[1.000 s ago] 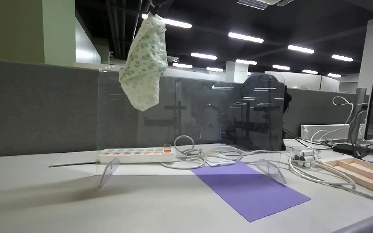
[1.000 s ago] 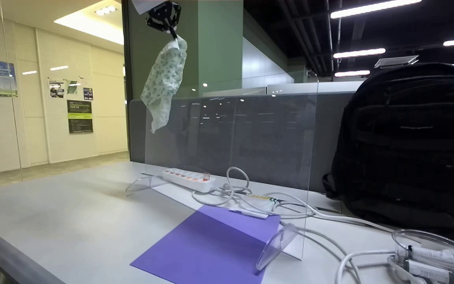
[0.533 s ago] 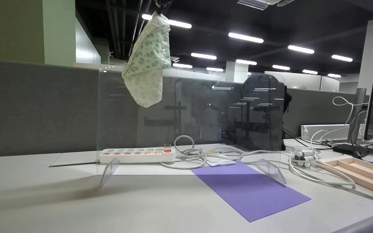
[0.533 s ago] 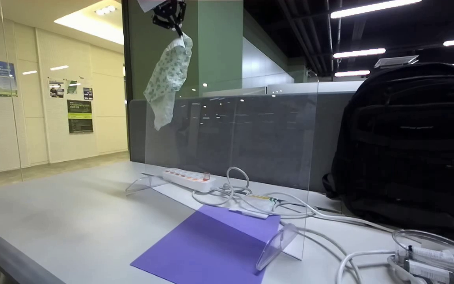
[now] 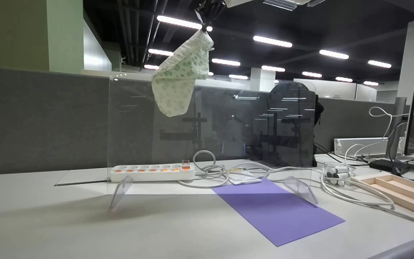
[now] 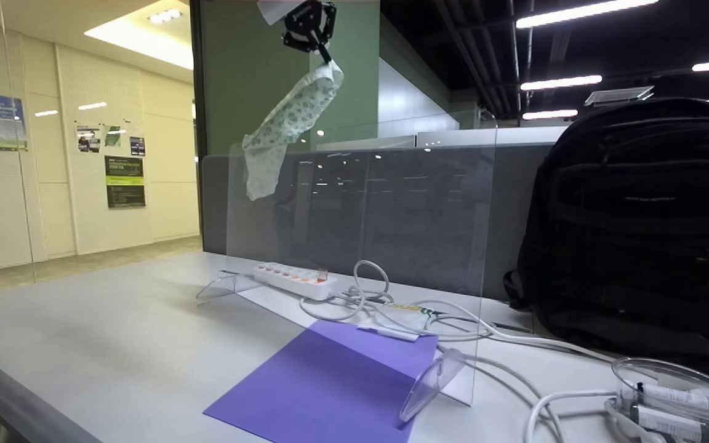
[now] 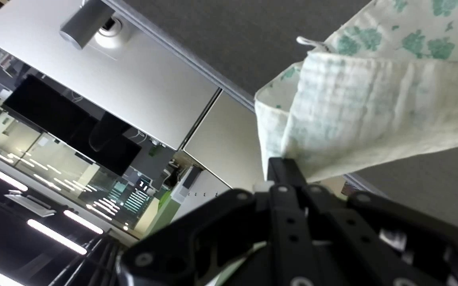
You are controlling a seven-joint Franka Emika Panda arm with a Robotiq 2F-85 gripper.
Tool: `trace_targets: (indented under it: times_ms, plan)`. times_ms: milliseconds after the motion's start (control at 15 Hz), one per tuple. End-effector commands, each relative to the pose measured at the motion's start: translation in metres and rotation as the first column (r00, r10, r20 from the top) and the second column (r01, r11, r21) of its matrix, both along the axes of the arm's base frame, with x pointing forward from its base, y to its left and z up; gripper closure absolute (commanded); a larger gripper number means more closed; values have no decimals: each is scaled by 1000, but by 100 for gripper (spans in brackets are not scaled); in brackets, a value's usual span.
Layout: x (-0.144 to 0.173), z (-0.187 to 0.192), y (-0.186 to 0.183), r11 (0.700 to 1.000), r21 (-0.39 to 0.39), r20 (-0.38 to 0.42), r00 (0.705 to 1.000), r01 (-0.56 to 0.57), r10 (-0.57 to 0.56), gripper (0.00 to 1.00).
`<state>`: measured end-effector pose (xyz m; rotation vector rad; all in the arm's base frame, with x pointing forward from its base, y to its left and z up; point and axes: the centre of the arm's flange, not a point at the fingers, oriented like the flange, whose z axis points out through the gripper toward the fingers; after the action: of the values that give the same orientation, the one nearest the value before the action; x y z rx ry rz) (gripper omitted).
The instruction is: Pick the cloth on the mat and put it on the countertop shield
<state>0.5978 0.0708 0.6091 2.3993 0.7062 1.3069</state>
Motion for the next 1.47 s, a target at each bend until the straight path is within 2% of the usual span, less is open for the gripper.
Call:
trace_targets:
  times_ms: [0,467,933,1133,1400]
  plan:
    - [0,-10,-9,998,16,-34,997,65,-64,100]
    - [-1,-39,-26,991,22,-126,984,132,-129,100]
    - [9,-58,-56,974,2,-97,970,226,-225,100]
    - [11,-74,-67,963,8,-114,957,270,-267,100]
    - [18,-98,-64,955,44,-158,946,292,-282,100]
